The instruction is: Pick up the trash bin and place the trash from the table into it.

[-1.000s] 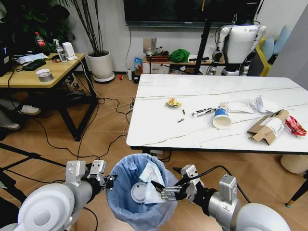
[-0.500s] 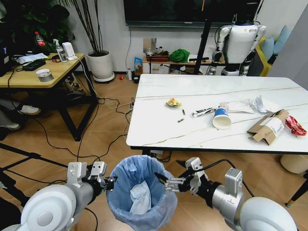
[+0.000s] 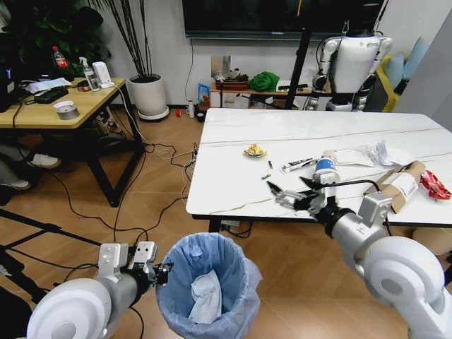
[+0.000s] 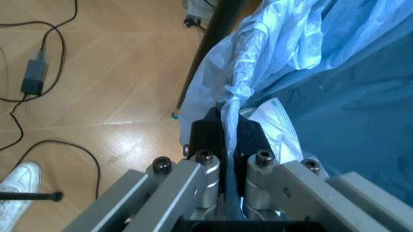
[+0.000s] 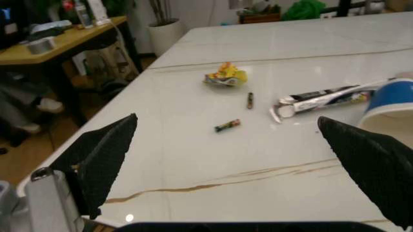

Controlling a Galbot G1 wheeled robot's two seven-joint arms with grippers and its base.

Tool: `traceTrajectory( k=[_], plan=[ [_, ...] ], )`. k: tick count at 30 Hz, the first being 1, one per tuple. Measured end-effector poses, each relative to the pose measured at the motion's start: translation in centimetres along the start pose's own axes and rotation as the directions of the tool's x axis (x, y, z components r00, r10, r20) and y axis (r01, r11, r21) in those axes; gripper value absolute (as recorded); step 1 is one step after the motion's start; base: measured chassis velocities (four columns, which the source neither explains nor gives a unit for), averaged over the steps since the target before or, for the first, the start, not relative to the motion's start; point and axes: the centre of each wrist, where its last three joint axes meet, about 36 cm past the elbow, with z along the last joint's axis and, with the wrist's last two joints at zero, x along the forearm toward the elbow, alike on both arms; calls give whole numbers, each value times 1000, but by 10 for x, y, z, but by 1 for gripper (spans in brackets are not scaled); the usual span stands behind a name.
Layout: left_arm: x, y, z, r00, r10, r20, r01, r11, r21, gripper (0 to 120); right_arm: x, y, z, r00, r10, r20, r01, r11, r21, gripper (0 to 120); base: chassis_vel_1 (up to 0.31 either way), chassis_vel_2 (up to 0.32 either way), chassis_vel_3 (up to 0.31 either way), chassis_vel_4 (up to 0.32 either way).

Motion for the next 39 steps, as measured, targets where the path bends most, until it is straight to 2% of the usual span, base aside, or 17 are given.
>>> traceTrajectory(
  k=[3, 6, 13, 20, 26, 31, 39],
  plan=[
    [-1, -1, 1, 1000, 7, -9, -7, 1000, -5, 0, -11, 2, 3, 998, 69, -10, -70, 997, -22, 100, 0, 0, 0, 0],
    [-1, -1, 2, 1000, 8, -12, -8, 1000, -5, 0, -21, 4, 3, 996, 81, -23, -82, 996, -37, 100, 0, 0, 0, 0],
    [-1, -2, 3, 1000, 14, -17, -14, 1000, -8, 0, -70, 15, -7, 990, 116, -77, -121, 990, -78, 100, 0, 0, 0, 0],
    [-2, -3, 3, 1000, 23, -18, -23, 1000, -7, 0, -107, 20, -12, 975, 183, -125, -192, 979, -66, 100, 0, 0, 0, 0],
    [-5, -3, 4, 999, 27, -25, -27, 1000, -1, 0, -140, 38, -18, 963, 216, -160, -229, 971, -66, 98, 0, 0, 0, 0],
    [-5, -1, 2, 1000, 21, -19, -21, 1000, 4, 0, -170, 73, -18, 958, 201, -204, -223, 971, -89, 84, 0, 0, 0, 0],
    [-3, 0, 1, 1000, 21, -13, -21, 1000, 10, 0, -185, 80, -9, 948, 213, -238, -238, 968, -83, 77, 0, 0, 0, 0]
  ],
)
